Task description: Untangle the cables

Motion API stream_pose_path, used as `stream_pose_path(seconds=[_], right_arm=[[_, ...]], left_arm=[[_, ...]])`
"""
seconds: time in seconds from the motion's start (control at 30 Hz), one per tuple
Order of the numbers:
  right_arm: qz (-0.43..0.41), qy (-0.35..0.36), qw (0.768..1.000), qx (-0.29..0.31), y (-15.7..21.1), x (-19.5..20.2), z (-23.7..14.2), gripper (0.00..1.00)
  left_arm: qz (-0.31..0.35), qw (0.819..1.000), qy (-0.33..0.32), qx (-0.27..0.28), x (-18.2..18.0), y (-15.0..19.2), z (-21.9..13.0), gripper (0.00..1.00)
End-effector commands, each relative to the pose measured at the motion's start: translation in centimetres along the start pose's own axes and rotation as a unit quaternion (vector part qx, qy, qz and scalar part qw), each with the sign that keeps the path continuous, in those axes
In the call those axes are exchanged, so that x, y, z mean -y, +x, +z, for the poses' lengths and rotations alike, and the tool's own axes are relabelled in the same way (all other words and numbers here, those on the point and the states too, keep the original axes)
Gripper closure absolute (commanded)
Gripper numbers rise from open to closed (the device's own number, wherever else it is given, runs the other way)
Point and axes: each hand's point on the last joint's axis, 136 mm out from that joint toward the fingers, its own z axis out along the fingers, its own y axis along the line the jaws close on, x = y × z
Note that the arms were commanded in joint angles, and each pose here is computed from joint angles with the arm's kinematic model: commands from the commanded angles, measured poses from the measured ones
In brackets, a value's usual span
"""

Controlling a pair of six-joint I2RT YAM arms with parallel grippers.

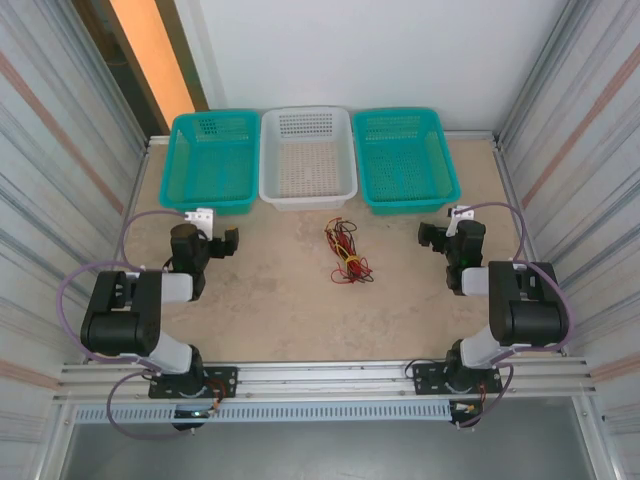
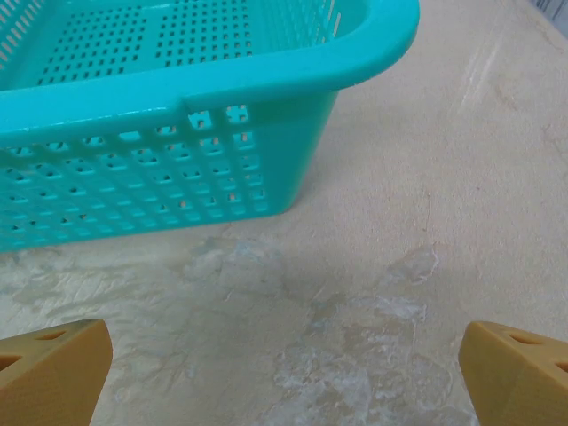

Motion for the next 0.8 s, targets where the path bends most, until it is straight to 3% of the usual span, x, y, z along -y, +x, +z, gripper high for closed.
stream_pose_path(seconds=[0.0, 0.77], right_arm=[[0.010, -0.005, 1.000, 0.018, -1.25, -0.11, 0.25, 0.01], [0.011, -0.006, 1.000, 0.019, -1.32, -0.09, 0.24, 0.01]], left_arm=[[-0.004, 1.000, -0.004, 0.022, -0.21, -1.55, 0.33, 0.01], [0.004, 1.000, -0.014, 0.023, -0.06, -1.57, 0.26, 0.01]])
